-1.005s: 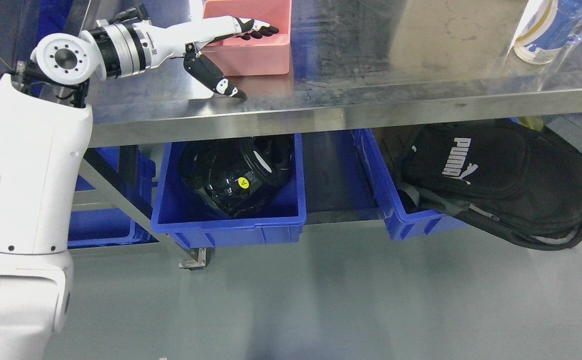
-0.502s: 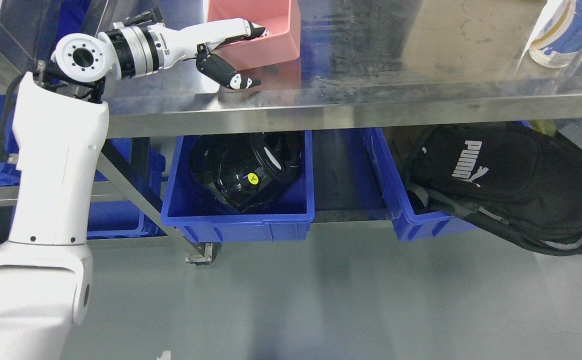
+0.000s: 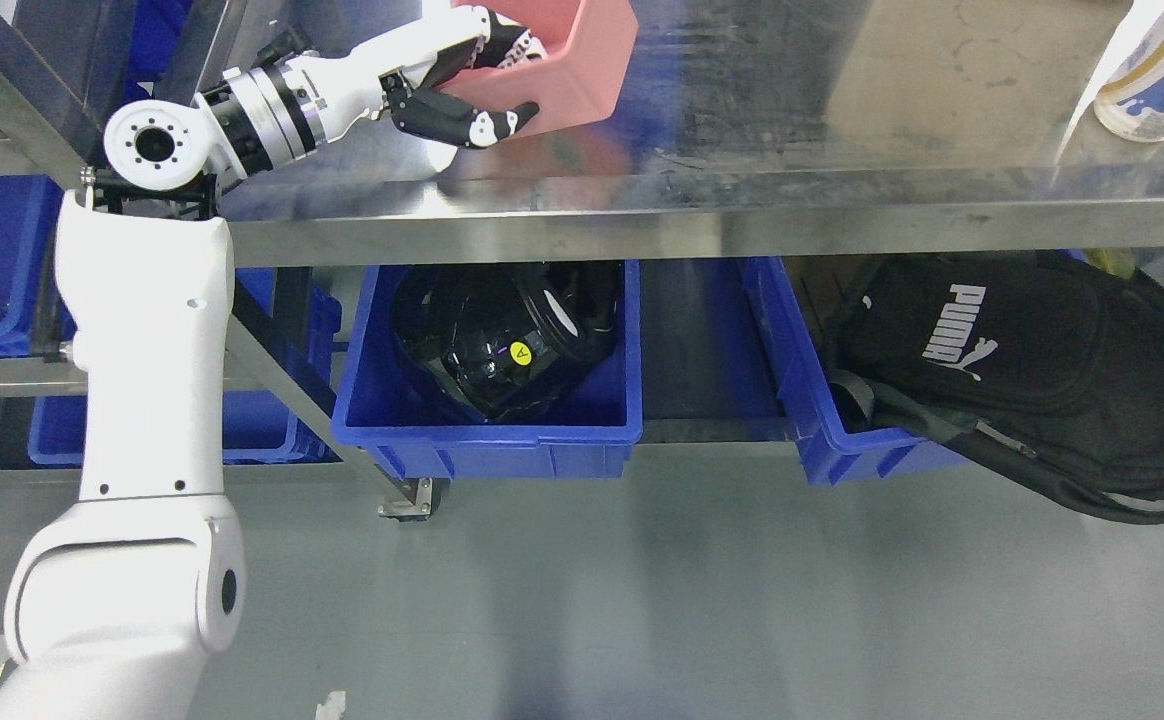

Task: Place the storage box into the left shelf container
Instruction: 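Lift the pink box off the table with the left hand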

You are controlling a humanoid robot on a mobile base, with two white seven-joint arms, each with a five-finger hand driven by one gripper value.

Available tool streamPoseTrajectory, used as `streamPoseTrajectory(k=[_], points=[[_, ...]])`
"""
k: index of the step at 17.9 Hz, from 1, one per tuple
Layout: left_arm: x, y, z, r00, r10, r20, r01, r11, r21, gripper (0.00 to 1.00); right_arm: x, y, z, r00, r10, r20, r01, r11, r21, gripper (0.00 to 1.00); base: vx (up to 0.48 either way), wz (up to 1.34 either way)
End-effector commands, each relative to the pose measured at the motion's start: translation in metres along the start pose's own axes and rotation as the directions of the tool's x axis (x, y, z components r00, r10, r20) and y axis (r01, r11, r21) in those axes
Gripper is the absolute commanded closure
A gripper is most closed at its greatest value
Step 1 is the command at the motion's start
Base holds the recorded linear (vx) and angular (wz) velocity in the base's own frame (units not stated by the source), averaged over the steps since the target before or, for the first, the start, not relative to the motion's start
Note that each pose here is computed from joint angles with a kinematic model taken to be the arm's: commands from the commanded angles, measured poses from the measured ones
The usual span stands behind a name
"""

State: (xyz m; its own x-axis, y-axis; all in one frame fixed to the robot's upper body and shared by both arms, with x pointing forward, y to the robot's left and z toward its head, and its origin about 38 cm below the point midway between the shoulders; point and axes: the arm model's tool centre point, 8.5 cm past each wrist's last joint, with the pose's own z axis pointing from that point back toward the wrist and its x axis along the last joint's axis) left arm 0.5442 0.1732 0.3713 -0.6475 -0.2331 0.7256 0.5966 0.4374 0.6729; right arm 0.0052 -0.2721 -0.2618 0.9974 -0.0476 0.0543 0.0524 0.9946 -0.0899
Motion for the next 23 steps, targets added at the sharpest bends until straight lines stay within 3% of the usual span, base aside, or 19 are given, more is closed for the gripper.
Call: streamPoseTrajectory(k=[1, 6, 9, 11, 15, 17, 20, 23], points=[[0.009, 0.022, 0.029, 0.88, 0.223, 0.419, -0.331, 0.921, 0.204, 0.99, 0.01, -0.011, -0.001, 1.0, -0.02, 0.024, 0.021, 1.0, -0.018, 0.0, -0.004, -0.02], [0.032, 0.03, 0.039, 0.793, 0.178, 0.583, -0.367, 0.903, 0.223, 0.98, 0.009, -0.011, 0.0, 1.0, -0.02, 0.022, 0.021, 1.0, -0.018, 0.0, -0.002, -0.03], [0.033, 0.023, 0.049, 0.796, 0.069, 0.601, -0.329, 0.883, 0.335, 0.98, 0.008, -0.011, 0.0, 1.0, -0.02, 0.021, 0.021, 1.0, -0.018, 0.0, 0.0, 0.0], [0.03, 0.002, 0.043, 0.803, 0.064, 0.592, -0.365, 0.839, 0.403, 0.97, 0.008, -0.011, 0.0, 1.0, -0.02, 0.021, 0.021, 1.0, -0.018, 0.0, 0.0, 0.0], [0.039, -0.074, 0.009, 0.794, 0.156, 0.587, -0.475, 0.762, 0.44, 0.96, 0.008, -0.011, 0.0, 1.0, -0.02, 0.021, 0.021, 1.0, -0.018, 0.0, 0.004, 0.03], [0.057, -0.088, -0.001, 0.768, 0.163, 0.619, -0.521, 0.721, 0.456, 0.96, 0.01, -0.011, -0.001, 1.0, -0.02, 0.024, 0.021, 1.0, -0.016, 0.0, -0.002, 0.05], [0.086, -0.096, -0.004, 0.74, 0.151, 0.656, -0.521, 0.745, 0.416, 0.96, 0.009, -0.011, -0.001, 1.0, -0.02, 0.022, 0.021, 1.0, -0.018, 0.0, -0.015, 0.24], [0.067, -0.123, 0.009, 0.751, 0.23, 0.619, -0.563, 0.712, 0.419, 0.96, 0.009, -0.011, -0.001, 1.0, -0.022, 0.022, 0.022, 1.0, -0.018, 0.0, -0.037, 0.53]])
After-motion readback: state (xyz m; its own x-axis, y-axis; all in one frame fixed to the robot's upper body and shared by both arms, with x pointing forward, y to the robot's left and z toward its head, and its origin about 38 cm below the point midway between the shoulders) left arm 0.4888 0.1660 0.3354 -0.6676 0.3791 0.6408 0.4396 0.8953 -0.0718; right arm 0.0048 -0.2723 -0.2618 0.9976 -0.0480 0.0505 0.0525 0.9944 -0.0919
